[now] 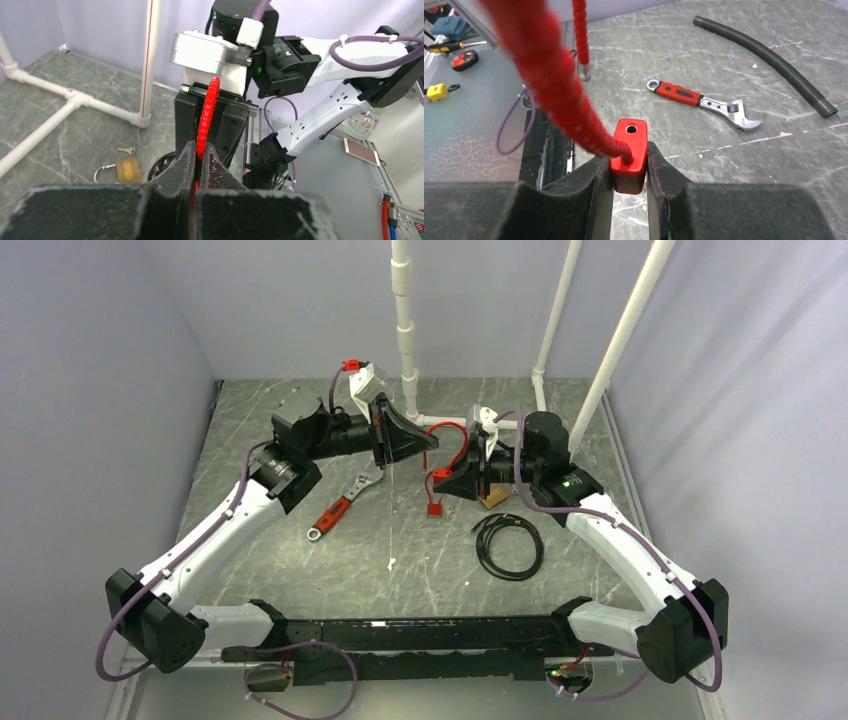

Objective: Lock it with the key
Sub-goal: Lock the lock.

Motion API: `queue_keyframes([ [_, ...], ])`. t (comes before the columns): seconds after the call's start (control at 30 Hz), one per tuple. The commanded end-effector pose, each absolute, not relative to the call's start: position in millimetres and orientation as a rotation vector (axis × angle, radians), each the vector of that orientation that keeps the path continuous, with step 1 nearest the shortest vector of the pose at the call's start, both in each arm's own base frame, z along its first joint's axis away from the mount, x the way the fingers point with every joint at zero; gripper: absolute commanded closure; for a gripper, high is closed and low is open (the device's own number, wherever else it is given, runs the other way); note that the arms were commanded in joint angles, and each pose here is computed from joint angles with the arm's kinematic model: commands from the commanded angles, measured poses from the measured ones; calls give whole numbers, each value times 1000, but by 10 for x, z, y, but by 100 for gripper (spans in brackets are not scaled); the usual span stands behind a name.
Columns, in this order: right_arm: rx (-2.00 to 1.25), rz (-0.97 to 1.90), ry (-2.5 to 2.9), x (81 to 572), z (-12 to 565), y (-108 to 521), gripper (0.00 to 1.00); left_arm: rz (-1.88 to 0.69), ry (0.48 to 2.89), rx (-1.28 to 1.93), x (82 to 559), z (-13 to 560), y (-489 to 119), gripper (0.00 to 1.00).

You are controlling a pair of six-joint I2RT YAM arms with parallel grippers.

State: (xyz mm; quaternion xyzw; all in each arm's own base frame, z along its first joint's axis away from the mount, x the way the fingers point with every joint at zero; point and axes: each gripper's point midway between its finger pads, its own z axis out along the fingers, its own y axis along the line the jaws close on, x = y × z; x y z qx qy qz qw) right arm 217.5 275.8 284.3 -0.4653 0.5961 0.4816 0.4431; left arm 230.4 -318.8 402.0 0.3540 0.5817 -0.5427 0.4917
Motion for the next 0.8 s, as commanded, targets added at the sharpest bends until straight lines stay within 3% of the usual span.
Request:
queue_keyframes([
  [0.0, -1112, 1196, 1366, 2205, 3196, 2816, 100, -1355, 1318, 862, 2216, 4206, -3299, 100],
  [0.77, -1182, 1223, 1297, 2063, 3247, 2904, 100, -1352, 1362, 823, 2316, 4012, -3374, 100],
])
